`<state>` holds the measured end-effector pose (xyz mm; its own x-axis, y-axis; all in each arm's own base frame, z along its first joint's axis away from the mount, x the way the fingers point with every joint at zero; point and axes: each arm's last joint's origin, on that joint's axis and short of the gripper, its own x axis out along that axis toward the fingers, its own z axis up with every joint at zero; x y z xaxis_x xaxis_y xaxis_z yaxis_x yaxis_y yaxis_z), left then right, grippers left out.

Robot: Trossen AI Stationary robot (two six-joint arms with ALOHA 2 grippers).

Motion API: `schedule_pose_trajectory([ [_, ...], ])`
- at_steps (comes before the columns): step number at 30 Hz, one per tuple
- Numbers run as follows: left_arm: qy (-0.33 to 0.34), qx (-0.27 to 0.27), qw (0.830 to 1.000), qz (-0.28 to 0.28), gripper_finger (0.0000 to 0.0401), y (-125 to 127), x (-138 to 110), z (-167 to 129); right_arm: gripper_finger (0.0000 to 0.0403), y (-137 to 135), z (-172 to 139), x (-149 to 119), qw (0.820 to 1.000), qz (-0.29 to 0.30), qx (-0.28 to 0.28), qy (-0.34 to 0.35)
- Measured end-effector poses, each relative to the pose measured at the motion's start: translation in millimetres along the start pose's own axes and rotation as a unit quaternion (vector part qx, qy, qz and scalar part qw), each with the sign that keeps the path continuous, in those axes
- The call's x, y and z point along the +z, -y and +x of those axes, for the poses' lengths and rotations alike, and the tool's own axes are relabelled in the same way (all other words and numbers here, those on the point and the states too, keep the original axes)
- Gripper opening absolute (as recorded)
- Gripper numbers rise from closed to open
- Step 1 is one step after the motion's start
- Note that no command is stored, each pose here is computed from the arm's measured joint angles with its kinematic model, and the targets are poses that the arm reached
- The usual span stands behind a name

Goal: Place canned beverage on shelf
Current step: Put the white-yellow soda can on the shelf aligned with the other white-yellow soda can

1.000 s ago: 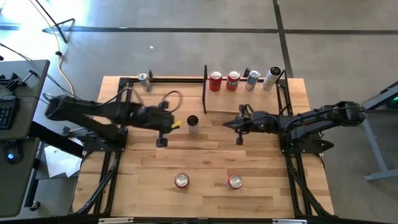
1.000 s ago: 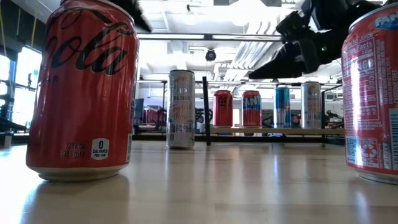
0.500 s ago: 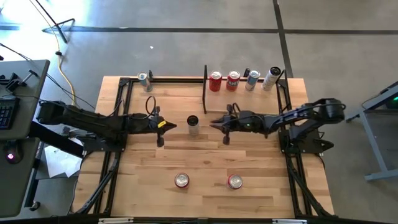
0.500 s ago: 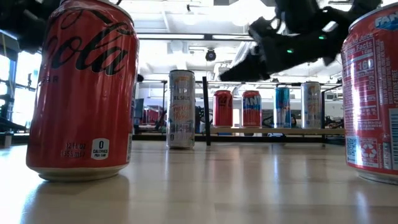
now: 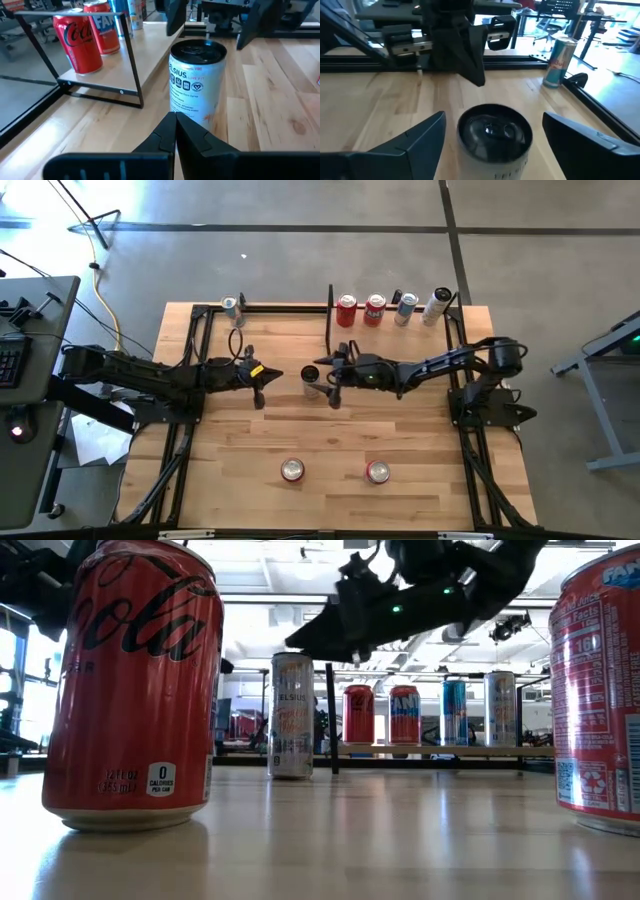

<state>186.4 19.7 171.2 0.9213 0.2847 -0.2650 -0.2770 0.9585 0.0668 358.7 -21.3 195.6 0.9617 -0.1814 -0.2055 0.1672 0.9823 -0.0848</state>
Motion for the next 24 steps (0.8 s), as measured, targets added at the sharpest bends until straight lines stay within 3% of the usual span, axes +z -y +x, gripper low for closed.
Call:
schedule_pose_trajectory([
  [16,0.0,0.0,1.0,-0.025,0.0,0,0,0,0.0317,10,16,-7,1.0,0.02,0.013,-0.019],
  [24,0.01,0.0,1.0,-0.023,0.0,0,2,0,0.0275,16,16,-9,0.999,0.03,0.032,-0.025],
])
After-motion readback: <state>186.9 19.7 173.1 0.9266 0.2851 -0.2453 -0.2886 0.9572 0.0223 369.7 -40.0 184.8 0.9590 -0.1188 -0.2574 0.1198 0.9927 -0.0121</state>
